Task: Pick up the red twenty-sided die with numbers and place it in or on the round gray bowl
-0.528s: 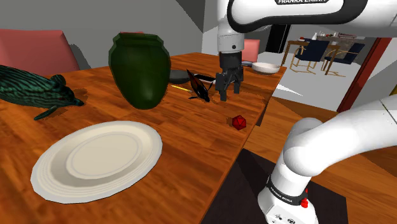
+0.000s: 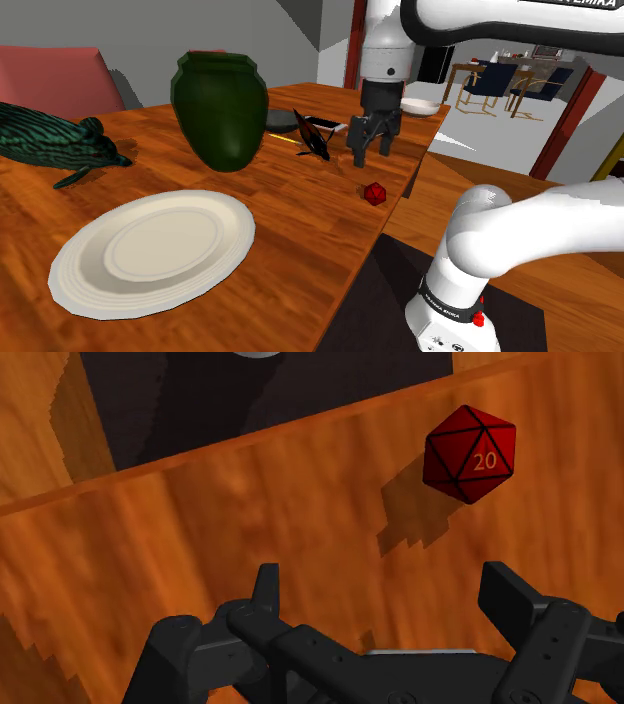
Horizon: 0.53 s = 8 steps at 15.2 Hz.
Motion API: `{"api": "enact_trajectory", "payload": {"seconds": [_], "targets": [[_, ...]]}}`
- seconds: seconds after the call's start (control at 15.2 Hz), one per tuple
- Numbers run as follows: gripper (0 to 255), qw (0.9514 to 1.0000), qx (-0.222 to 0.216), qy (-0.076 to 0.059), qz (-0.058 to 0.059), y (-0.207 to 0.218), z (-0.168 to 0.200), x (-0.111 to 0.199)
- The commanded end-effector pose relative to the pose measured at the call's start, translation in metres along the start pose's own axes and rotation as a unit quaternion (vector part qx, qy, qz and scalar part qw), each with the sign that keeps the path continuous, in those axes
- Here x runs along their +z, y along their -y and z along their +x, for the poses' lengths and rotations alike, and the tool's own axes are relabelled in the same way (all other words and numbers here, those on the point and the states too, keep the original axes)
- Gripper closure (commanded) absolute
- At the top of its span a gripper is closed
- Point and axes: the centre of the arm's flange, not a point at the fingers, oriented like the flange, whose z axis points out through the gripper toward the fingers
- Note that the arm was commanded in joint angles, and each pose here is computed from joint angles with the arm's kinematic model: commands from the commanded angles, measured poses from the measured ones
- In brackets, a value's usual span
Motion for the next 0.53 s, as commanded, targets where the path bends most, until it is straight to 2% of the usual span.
{"api": "enact_trajectory", "payload": {"seconds": [0.0, 0.2, 0.46], "targets": [[0, 0.9997, 0.016, -0.016, 0.008, 0.016, -0.028, 0.002], [0, 0.9982, 0.038, -0.041, 0.019, 0.039, -0.065, 0.001], [0, 0.9981, 0.039, -0.042, 0.02, 0.041, -0.065, 0.016]]}}
